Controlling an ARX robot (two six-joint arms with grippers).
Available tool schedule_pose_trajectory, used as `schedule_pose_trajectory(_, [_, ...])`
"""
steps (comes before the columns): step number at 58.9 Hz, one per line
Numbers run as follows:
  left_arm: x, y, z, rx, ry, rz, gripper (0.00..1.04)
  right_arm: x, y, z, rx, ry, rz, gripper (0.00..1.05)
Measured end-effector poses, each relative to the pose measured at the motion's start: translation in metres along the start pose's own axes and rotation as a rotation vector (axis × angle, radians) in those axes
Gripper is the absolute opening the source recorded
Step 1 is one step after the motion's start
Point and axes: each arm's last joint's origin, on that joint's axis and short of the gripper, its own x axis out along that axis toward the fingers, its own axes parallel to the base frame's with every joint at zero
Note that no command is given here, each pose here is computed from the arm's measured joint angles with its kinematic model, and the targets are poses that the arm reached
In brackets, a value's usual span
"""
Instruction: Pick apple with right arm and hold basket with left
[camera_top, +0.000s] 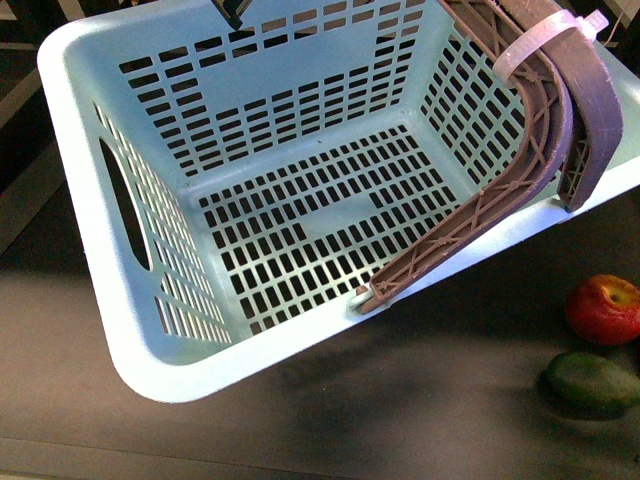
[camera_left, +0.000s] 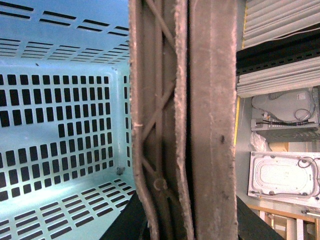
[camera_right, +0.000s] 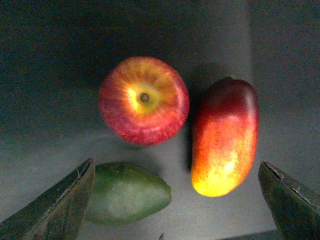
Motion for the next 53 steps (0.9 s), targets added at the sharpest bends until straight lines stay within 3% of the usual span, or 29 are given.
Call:
schedule_pose_trajectory(23, [0.000, 0.000, 0.000, 0.000, 0.000, 0.000, 0.17, 0.050, 0.016, 0.026, -0.019, 0.042, 0.016, 0.96])
schedule_pose_trajectory(50, [0.000, 0.000, 0.000, 0.000, -0.001, 0.000, 0.17, 0.093, 0.023, 0.020, -0.014, 0.132, 0.014, 0.96])
schedule_pose_trajectory(53, [0.000, 0.000, 0.000, 0.000, 0.000, 0.000, 0.17, 0.093, 0.023, 0.019, -0.008, 0.133, 0.016, 0.91])
